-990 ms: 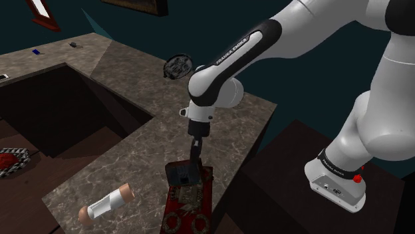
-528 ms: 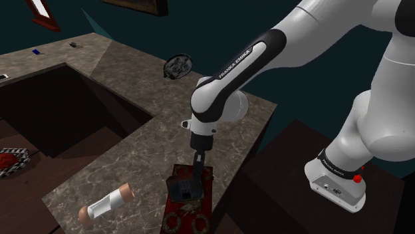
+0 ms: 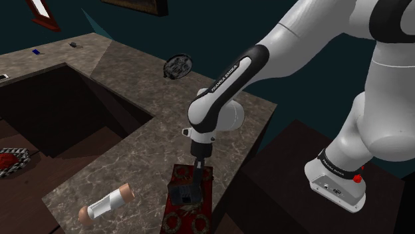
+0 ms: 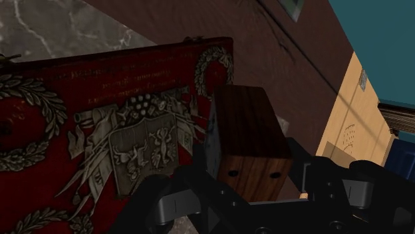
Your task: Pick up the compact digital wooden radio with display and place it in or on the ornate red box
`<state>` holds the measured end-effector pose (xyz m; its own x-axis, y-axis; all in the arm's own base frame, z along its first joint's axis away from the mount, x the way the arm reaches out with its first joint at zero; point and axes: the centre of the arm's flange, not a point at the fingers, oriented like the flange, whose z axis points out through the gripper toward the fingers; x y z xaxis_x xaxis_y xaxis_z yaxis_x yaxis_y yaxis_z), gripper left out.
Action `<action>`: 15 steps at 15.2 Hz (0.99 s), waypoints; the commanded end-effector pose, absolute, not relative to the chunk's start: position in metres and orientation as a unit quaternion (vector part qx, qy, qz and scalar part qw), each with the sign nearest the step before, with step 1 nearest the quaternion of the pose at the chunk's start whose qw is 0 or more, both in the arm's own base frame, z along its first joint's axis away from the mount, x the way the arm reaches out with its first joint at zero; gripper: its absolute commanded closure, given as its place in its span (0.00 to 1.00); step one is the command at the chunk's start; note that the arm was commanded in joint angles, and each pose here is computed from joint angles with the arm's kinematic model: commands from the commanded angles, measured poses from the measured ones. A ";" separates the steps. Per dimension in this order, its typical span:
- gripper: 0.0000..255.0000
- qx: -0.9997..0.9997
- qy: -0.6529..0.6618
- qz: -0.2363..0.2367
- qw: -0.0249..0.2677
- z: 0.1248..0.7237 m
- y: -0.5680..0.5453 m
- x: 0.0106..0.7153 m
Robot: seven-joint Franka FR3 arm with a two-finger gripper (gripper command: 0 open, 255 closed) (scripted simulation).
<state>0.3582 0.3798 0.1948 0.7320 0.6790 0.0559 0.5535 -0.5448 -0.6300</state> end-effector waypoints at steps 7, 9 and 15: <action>1.00 -0.873 -0.353 0.097 0.321 0.152 0.381 0.357; 1.00 -0.873 -0.353 0.097 0.321 0.148 0.381 0.357; 1.00 -0.873 -0.353 0.097 0.321 0.148 0.381 0.357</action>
